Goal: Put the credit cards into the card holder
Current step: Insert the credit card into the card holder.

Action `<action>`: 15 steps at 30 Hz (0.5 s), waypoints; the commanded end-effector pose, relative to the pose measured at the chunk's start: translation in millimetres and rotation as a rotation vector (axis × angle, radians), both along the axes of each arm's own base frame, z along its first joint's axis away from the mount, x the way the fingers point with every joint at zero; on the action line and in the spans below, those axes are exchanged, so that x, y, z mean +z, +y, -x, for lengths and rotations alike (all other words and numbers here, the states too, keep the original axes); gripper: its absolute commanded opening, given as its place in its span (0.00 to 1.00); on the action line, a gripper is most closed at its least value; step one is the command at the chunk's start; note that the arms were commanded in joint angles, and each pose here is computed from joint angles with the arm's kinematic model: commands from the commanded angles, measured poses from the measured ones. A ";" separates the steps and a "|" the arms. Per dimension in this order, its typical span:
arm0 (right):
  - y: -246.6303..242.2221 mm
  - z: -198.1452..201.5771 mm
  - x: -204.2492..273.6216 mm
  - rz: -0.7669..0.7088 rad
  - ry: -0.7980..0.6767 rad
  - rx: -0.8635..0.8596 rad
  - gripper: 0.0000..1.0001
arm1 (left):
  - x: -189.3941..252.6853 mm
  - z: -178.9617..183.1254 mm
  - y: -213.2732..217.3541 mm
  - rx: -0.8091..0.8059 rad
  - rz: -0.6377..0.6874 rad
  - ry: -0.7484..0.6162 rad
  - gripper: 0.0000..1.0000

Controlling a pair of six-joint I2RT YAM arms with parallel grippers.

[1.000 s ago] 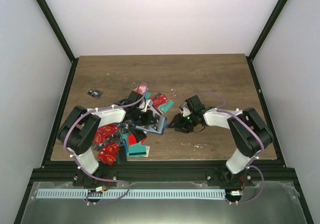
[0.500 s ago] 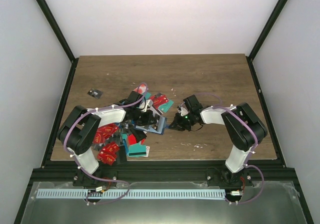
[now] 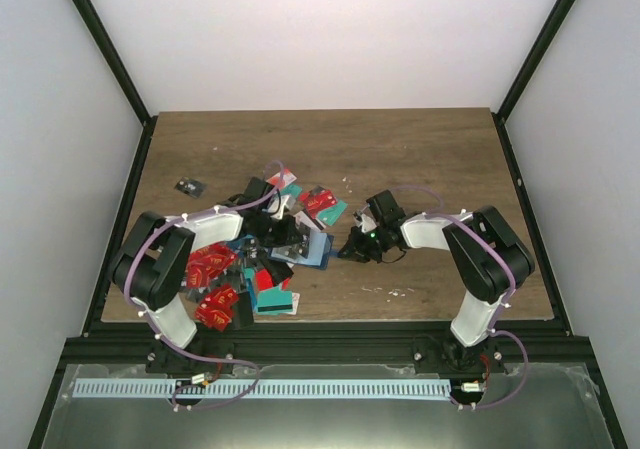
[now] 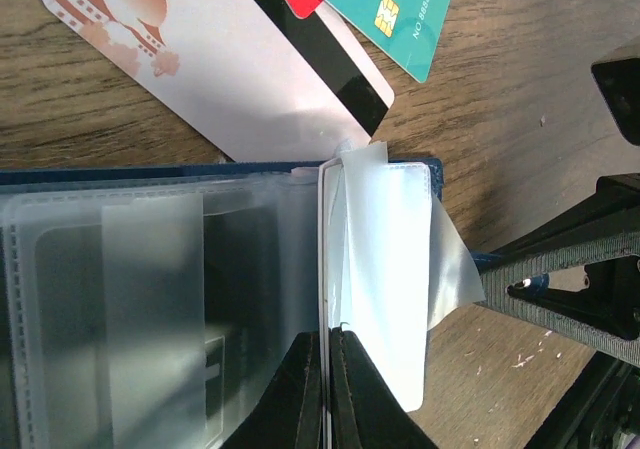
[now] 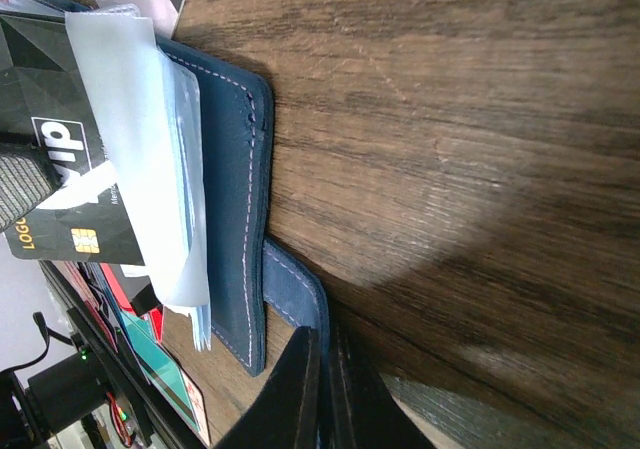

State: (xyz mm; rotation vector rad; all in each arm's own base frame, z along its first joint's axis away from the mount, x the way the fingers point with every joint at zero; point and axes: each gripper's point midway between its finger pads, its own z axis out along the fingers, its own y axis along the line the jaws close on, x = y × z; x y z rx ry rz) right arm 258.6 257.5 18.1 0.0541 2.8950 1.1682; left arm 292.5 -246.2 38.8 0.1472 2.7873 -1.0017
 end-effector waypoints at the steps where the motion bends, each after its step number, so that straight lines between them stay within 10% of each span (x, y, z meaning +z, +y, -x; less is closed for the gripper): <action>1: -22.2 14.9 -26.8 0.120 0.070 -0.021 0.01 | -9.0 2.4 17.7 0.015 -0.088 0.010 0.04; 15: -13.9 14.8 -27.7 0.072 0.085 -0.005 0.01 | -29.6 11.1 1.6 0.035 0.030 0.076 0.04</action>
